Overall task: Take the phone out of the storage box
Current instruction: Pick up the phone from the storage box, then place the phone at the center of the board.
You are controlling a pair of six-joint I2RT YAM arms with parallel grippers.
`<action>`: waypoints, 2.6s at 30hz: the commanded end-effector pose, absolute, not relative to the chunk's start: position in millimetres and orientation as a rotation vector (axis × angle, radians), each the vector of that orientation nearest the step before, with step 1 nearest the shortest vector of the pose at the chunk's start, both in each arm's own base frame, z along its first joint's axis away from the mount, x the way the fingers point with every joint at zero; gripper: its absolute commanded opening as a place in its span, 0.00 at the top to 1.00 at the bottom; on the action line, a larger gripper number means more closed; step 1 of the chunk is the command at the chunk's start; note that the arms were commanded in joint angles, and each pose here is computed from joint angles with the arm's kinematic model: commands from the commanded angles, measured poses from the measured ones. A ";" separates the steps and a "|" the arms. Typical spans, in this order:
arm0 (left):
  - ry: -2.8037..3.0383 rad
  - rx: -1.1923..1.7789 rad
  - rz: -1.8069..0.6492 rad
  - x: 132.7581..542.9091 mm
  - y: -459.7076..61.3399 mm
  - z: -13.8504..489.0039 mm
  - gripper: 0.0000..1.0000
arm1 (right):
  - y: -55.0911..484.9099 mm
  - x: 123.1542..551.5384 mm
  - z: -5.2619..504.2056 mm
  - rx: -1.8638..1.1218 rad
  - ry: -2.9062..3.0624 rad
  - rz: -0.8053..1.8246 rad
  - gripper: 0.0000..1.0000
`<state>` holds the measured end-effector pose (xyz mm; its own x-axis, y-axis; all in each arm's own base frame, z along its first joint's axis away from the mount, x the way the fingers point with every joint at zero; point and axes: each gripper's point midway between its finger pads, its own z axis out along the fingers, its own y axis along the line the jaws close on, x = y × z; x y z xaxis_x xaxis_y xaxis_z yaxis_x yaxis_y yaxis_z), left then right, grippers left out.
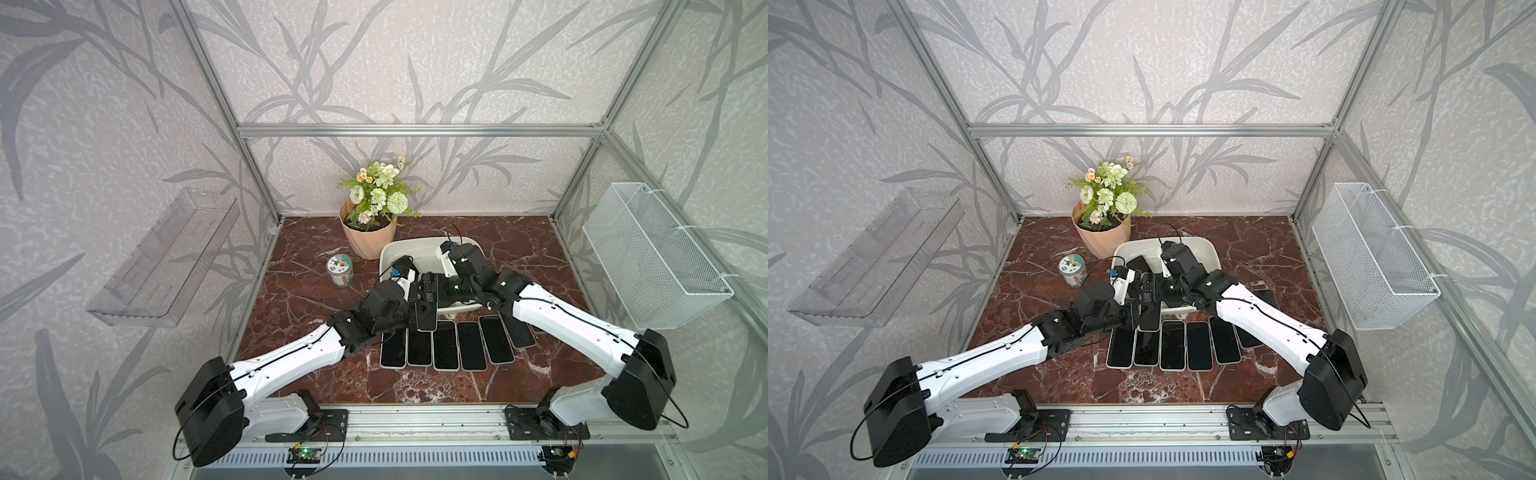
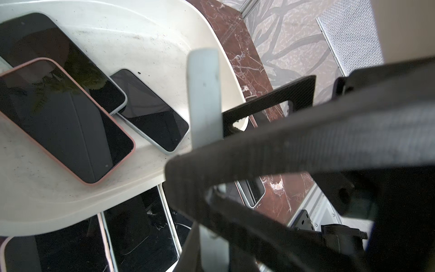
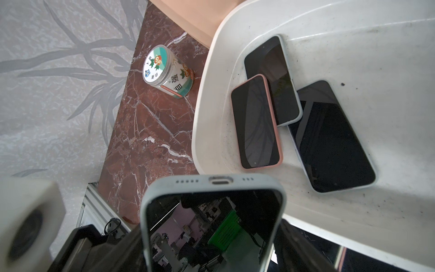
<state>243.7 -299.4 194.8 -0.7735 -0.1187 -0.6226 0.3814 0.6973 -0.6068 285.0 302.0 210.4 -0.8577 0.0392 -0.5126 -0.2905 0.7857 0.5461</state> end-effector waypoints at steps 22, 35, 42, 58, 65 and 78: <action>2.242 0.095 -0.787 216.3 -204.2 208.6 0.98 | 280.8 258.6 241.8 -0.273 2.223 1.008 0.01; 2.314 -0.045 -0.702 201.5 -148.6 190.6 0.97 | 278.1 248.3 230.7 -0.343 2.231 1.010 0.01; 2.398 -0.047 -0.564 202.1 -127.2 183.6 0.98 | 277.4 246.0 228.4 -0.375 2.234 1.011 0.01; 2.588 -0.160 -0.452 202.5 -90.8 150.5 1.00 | 276.0 257.7 205.7 -0.388 2.266 1.078 0.01; 2.636 -0.281 -0.480 209.9 -82.0 141.1 1.00 | 260.0 271.6 194.7 -0.299 2.285 1.140 0.01; 2.718 -0.312 -0.807 227.1 -97.0 121.1 1.00 | 258.0 268.9 211.5 -0.229 2.245 1.239 0.01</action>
